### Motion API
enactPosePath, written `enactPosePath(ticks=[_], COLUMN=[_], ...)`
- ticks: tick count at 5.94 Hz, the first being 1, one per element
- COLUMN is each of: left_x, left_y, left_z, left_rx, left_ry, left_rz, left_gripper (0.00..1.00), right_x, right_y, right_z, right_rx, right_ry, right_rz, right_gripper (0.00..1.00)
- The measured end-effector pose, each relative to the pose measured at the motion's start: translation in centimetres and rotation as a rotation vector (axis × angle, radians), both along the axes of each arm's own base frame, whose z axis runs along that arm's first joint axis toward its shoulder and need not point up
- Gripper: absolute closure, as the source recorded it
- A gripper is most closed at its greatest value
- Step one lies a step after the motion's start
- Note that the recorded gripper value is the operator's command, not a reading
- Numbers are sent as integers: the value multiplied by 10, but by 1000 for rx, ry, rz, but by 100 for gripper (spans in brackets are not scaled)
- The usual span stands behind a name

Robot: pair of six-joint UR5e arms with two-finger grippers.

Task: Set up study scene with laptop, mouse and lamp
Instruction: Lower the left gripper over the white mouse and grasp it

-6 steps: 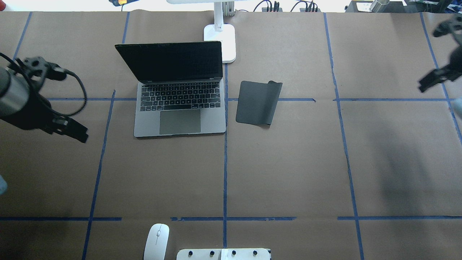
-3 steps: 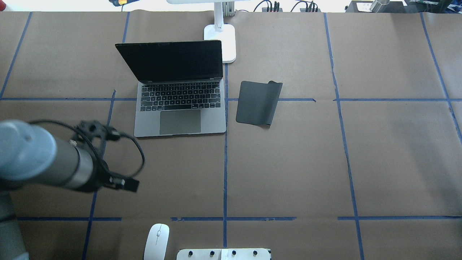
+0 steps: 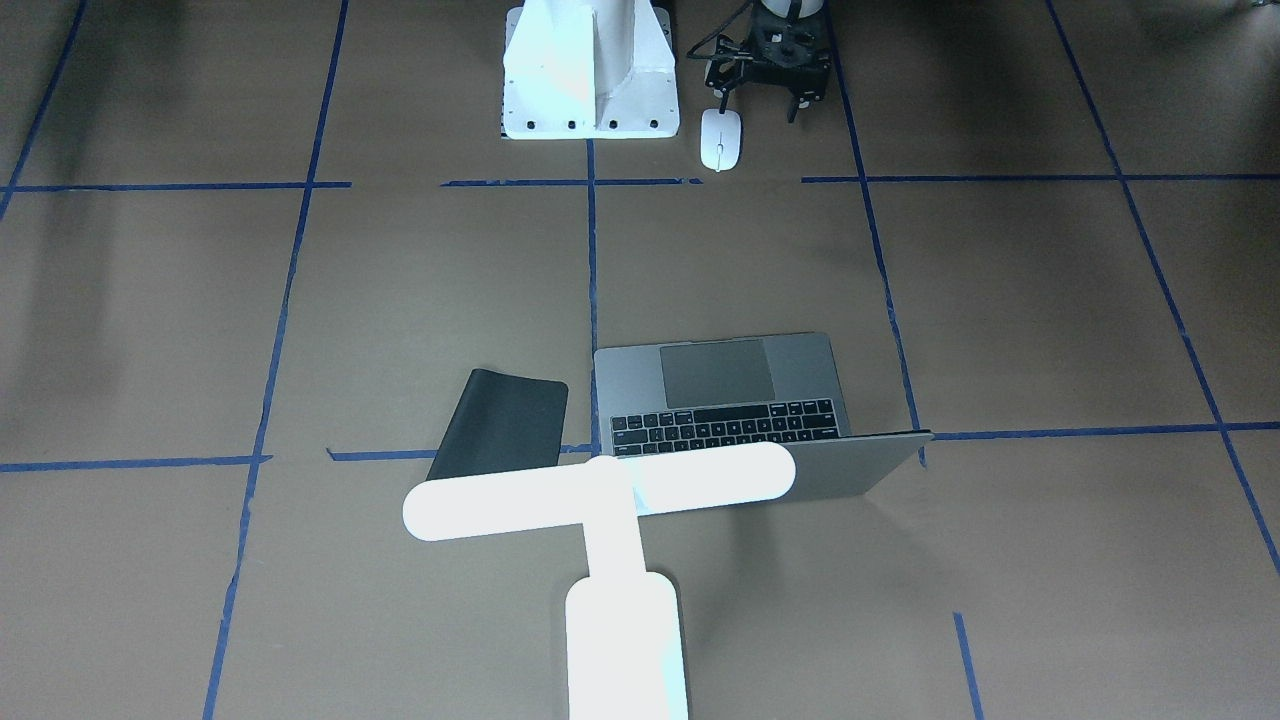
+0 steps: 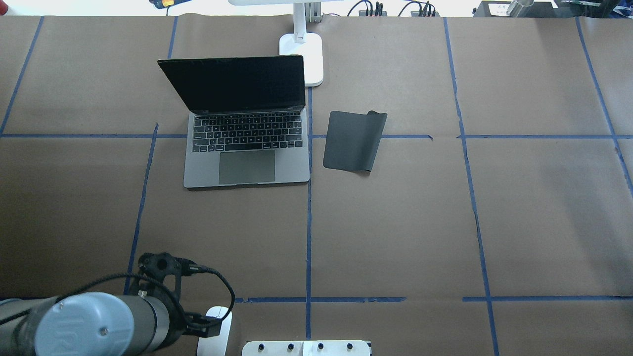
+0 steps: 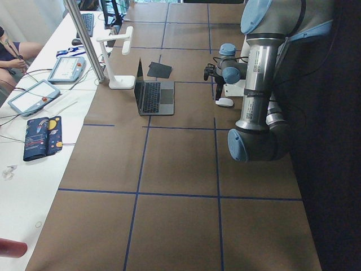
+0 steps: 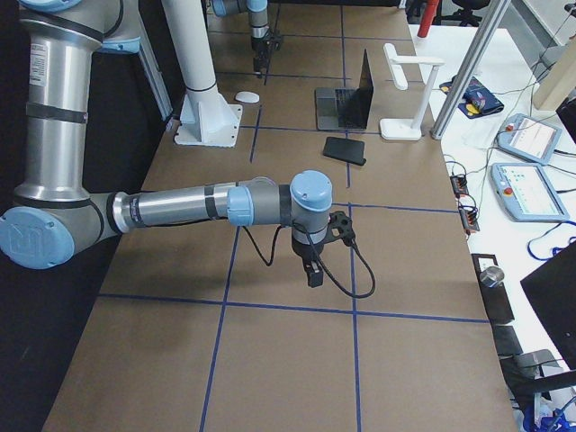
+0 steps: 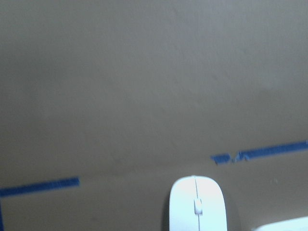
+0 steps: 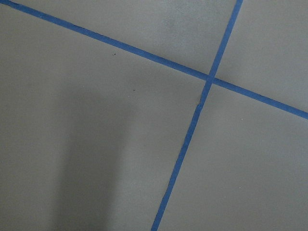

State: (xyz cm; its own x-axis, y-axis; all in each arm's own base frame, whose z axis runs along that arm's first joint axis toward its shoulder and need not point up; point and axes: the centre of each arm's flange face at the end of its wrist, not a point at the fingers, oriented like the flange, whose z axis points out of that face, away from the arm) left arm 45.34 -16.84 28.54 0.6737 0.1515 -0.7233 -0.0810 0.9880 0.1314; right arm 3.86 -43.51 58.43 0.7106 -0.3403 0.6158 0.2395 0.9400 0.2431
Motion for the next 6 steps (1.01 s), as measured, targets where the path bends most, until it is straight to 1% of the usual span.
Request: enactPosePath(ticks=[1, 3, 6], left_x=[14, 37, 58], left_y=[17, 36, 45], left_z=[7, 21, 16], left_rx=[1, -1, -21], left_ry=[-18, -50, -29], left_rz=[14, 22, -11], left_gripper=[0, 0, 0], right_x=[0, -1, -1], right_y=[0, 1, 1], right_z=[0, 1, 3], right_rx=[-1, -6, -13], right_ry=[-1, -13, -22], right_rz=[1, 1, 0], right_gripper=[0, 0, 0])
